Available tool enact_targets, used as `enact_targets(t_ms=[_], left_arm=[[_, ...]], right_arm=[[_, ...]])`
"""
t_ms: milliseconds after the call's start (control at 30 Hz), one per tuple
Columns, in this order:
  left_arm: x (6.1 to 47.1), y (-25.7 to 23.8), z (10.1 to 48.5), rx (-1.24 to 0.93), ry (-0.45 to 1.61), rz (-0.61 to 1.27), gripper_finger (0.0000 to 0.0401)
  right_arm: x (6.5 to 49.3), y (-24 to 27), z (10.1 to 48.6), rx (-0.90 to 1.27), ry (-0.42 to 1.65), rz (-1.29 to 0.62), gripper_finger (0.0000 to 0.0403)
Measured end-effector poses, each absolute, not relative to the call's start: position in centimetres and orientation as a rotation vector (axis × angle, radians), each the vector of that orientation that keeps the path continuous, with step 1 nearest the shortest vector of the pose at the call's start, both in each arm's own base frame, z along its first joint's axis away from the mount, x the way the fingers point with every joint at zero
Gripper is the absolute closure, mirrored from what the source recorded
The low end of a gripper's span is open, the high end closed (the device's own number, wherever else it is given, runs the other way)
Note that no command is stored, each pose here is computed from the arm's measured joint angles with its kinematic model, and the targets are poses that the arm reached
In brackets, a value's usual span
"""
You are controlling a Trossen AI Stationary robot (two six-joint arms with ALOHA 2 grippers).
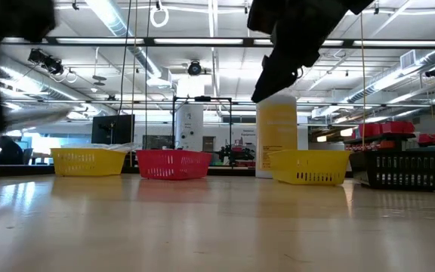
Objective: Pick & Place Travel size toiletries
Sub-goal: Put the silver nail cutter into the black basket
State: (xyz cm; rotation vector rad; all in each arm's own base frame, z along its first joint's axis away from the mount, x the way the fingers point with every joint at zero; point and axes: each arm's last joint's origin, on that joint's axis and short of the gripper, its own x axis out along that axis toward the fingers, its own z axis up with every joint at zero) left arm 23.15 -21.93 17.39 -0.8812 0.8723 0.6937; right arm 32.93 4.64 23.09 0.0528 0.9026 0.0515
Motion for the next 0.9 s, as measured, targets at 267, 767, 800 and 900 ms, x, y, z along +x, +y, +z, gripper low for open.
enact_targets(t_ms=[267,767,800,900], left_arm=[[27.9,-20.1,20.4,-0.592,0.724,0.519,0.0326],[33.3,-16.7,22.4,-0.314,0.677,0.147,0.0324],[33.5,-16.5,22.5,-0.312,0.667,0.138,0.0325],[34.0,-16.2,22.8,-0.3,0.643,0.099,0.0326]], right_arm=[[33.2,7.1,23.7,0.014,0.819,0.25,0.0177],[32.5,10.8,23.9,0.014,0.786,0.38,0.0194],[32.6,10.9,23.9,0.017,0.773,0.381,0.0191],[33.1,10.9,24.0,0.029,0.73,0.358,0.0179]])
